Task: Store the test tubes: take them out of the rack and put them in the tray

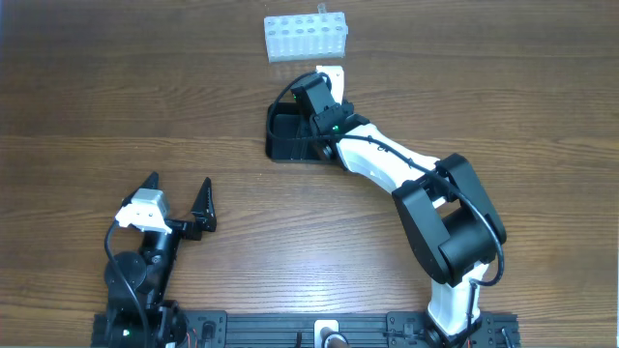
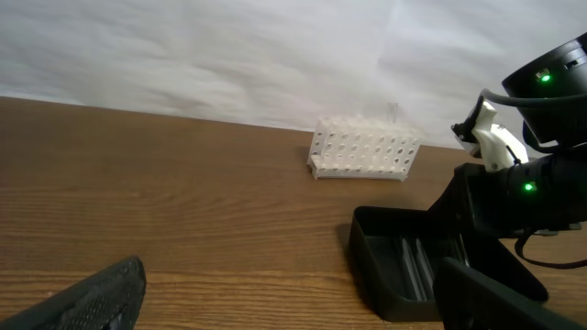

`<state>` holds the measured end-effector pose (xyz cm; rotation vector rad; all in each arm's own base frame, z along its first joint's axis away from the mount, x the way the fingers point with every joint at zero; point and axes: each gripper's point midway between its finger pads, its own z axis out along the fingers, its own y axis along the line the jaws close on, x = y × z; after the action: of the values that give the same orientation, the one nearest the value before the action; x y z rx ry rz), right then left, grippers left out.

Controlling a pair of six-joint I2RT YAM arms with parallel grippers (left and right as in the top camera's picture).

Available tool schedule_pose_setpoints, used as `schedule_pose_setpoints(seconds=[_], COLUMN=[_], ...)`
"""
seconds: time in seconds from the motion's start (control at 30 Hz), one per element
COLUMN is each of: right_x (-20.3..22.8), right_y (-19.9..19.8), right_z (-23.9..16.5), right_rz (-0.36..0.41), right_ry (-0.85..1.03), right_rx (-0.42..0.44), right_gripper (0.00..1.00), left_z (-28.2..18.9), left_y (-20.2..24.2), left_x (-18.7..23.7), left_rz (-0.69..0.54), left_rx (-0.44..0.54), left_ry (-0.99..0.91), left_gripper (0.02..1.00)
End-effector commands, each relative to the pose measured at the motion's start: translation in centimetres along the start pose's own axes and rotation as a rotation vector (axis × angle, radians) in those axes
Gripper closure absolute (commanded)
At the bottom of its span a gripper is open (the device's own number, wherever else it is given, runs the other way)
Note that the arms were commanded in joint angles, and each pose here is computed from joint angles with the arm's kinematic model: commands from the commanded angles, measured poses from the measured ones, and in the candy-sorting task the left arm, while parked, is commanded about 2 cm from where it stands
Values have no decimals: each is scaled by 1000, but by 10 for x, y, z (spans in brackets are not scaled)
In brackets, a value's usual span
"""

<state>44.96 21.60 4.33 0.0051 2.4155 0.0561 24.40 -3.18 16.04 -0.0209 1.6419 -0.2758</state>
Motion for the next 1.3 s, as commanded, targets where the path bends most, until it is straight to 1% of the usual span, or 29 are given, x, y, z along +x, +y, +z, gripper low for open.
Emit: schedule_pose_setpoints(seconds=[0.03, 0.47, 0.57, 0.8, 0.93, 1.03, 1.13, 1.27, 1.3], right_x=[11, 14, 14, 10, -13, -36, -62, -106, -118], right_y=[-7, -5, -5, -4, 6, 16, 27, 37, 37], right_z=[6, 6, 6, 6, 2, -6, -19, -39, -44], right_rz=[0, -4, -4, 0, -22, -64, -109, -183, -198], right_ry=[18, 34, 33, 17, -66, -152, -247, -429, -486], right_rx=[33, 23, 23, 15, -23, -67, -115, -141, -141], right_gripper=[930, 796, 720, 658, 641, 641, 619, 511, 461], left_z=[0, 0, 0, 0, 0, 0, 0, 0, 0], left_y=[0, 0, 0, 0, 0, 0, 0, 0, 0], left_x=[1, 1, 1, 1, 1, 1, 1, 1, 1], left_rz=[-13, -13, -13, -13, -13, -13, -13, -13, -13], left_rx=[0, -1, -1, 0, 0, 0, 0, 0, 0], left_ry=[-2, -1, -1, -1, -1, -1, -1, -1, -1], left_gripper=[18, 18, 18, 18, 18, 18, 18, 18, 18])
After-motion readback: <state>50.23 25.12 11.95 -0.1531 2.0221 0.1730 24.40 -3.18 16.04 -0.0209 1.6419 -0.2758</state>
